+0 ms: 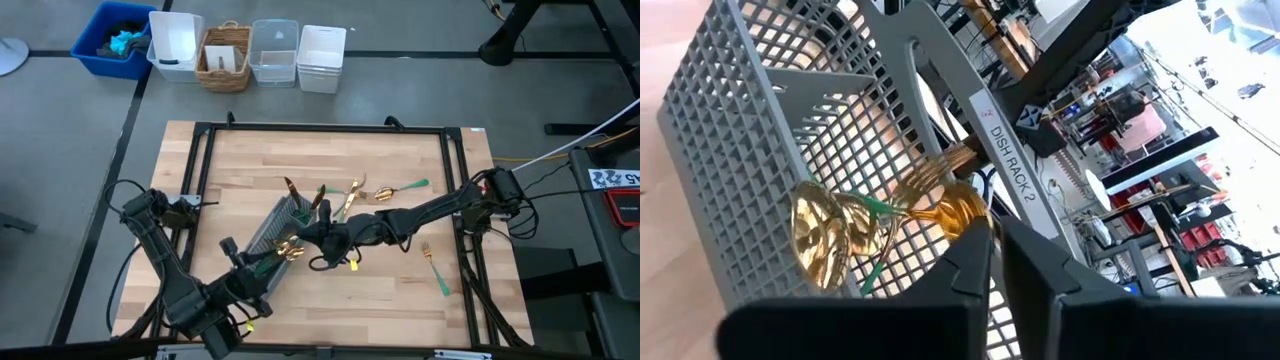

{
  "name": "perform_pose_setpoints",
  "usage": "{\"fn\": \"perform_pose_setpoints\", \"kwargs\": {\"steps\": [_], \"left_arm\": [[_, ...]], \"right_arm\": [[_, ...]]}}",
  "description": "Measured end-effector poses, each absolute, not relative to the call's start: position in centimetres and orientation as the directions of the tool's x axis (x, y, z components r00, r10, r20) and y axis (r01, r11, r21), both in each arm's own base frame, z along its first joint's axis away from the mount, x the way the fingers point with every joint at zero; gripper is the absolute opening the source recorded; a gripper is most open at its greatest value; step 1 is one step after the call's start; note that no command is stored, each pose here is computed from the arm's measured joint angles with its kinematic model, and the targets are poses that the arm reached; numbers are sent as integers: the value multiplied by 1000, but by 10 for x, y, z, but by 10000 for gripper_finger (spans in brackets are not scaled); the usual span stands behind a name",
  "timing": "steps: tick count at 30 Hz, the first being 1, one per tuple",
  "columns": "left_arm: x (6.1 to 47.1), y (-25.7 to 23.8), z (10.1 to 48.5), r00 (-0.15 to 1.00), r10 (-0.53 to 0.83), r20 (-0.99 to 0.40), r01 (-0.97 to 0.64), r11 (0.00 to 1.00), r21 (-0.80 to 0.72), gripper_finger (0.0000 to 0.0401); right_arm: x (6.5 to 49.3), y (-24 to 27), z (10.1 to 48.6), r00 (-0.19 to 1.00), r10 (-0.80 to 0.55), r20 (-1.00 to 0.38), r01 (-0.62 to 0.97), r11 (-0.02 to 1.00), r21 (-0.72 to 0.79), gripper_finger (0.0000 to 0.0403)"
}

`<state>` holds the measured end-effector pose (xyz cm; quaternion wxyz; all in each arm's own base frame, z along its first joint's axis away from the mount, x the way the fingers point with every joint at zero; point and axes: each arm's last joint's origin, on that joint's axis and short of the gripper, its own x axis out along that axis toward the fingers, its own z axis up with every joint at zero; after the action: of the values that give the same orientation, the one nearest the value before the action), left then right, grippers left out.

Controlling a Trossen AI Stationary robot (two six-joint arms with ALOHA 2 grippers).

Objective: Sort silverware
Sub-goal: Put the green spoon into the silverware basket, then put the green fork into the silverware basket

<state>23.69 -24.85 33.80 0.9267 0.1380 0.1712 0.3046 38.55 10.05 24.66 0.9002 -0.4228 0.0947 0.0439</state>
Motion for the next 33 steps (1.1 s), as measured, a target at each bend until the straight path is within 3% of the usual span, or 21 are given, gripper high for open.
{"fn": "perform_pose_setpoints", "kwargs": {"steps": [11, 17, 21, 26, 30, 33], "left_arm": [[237, -249, 338, 756, 612, -233, -518, 777, 359, 123], [237, -249, 338, 755, 611, -236, -530, 782, 329, 123], [239, -249, 337, 753, 608, -252, -534, 788, 305, 123], [247, -249, 337, 752, 603, -266, -546, 796, 261, 123], [255, -245, 335, 736, 608, -298, -553, 794, 253, 123], [262, -242, 331, 724, 620, -303, -559, 784, 271, 123]], "right_arm": [[385, 102, 245, 974, -13, -224, -166, 630, -758, 110], [365, 122, 263, 945, -277, -172, 22, 581, -814, 121], [336, 140, 272, 880, -423, -218, 46, 532, -846, 122], [292, 158, 267, 806, -481, -345, 71, 657, -750, 122], [257, 164, 256, 722, -349, -597, 30, 878, -477, 122], [237, 162, 246, 566, -279, -776, 63, 953, -297, 122]]}}
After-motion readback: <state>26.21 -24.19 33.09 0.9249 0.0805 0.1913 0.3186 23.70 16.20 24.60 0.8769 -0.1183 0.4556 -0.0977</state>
